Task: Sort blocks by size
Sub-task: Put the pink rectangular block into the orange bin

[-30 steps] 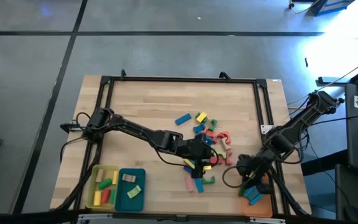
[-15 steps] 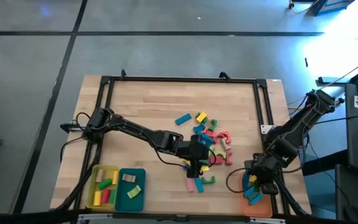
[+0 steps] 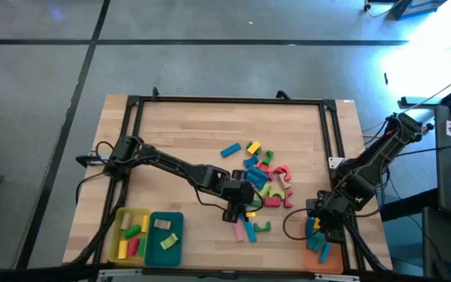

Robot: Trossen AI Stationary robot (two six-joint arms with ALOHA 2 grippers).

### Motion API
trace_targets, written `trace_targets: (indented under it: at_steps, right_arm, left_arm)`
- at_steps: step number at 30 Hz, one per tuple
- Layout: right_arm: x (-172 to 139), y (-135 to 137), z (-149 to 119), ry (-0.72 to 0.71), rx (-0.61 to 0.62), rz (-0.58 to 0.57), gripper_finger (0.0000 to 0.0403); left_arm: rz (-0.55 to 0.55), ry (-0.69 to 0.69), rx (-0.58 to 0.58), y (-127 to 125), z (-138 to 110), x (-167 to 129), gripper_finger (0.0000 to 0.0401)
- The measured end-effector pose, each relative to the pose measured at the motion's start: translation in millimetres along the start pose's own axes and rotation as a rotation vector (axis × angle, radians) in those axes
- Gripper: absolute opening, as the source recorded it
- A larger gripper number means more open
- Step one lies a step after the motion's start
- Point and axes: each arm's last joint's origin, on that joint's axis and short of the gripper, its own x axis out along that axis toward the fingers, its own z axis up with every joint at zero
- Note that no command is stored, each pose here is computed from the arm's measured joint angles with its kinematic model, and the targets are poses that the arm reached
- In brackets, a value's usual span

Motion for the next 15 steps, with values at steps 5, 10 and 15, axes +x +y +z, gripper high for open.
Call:
trace_targets:
  at_steps: [5,10,15]
  right_arm:
    - [0.0,-0.2,0.4,-0.012,-0.001,-0.007,0.0127]
    - [0.0,-0.2,0.4,-0.013,-0.001,-0.007,0.0127]
    - [0.0,0.0,0.9,-0.024,-0.002,-0.009,0.0127]
  left_arm:
    - [-0.054,0.029,0.023,-13.6,-17.0,11.3,0.0162]
    - [-0.141,-0.027,0.186,-37.6,-17.8,16.6,0.0162]
    - [-0.189,-0.069,0.41,-59.7,-21.5,30.0,0.0162]
